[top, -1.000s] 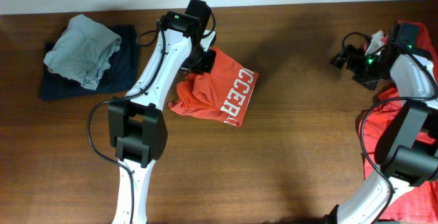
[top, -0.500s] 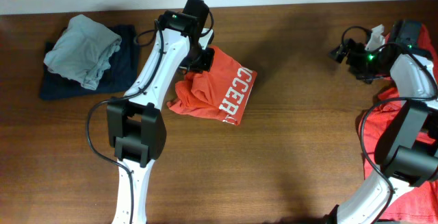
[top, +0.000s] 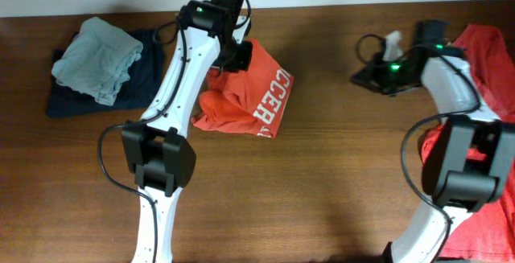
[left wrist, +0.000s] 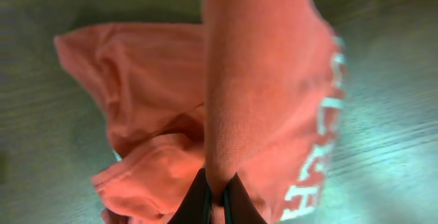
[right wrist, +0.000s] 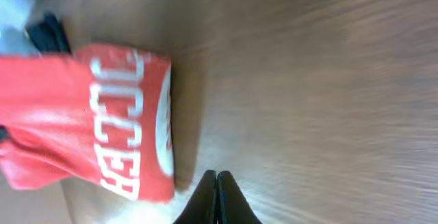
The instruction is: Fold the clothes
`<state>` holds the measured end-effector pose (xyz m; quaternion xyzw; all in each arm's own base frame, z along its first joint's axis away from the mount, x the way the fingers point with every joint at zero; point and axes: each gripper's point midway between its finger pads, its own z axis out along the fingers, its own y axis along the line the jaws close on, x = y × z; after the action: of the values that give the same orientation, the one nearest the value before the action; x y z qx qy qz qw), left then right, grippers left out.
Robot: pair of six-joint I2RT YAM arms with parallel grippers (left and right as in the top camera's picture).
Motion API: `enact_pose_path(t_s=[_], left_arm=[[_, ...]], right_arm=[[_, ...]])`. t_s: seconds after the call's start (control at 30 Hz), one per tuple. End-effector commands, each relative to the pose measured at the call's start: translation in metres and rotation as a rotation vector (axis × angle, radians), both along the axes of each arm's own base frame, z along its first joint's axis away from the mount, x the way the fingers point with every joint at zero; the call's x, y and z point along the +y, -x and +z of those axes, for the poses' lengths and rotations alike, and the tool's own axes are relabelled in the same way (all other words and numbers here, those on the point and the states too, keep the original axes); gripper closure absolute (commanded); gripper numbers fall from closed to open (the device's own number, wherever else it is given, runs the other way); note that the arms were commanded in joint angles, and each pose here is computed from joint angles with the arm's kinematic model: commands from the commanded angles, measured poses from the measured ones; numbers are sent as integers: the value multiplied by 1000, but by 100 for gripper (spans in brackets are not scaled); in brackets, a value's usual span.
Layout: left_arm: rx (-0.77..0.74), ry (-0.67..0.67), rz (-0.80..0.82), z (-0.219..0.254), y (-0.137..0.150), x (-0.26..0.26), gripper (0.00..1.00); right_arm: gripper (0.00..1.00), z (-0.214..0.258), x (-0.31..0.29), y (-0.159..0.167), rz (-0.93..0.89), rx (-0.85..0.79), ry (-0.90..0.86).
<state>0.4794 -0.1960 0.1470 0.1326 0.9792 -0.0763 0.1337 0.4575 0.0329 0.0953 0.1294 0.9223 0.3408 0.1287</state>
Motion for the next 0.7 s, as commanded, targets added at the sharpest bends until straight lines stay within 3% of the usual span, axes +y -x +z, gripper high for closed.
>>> enact_pose_path(t_s=[0.0,0.2,0.43,0.67], left_arm=[[-114,2,1,45,-3,-10,100],[-151,-95,51,60,-2,10,100],[-143,-95,78,59,-4,19,99],[-189,-63,37,64,-6,-8,99]], right_arm=[[96,3,-1,6,-7,20,76],[96,0,0,17,1,69,73],[96,-6,18,25,105,48,93],[96,-16,24,29,144,49,155]])
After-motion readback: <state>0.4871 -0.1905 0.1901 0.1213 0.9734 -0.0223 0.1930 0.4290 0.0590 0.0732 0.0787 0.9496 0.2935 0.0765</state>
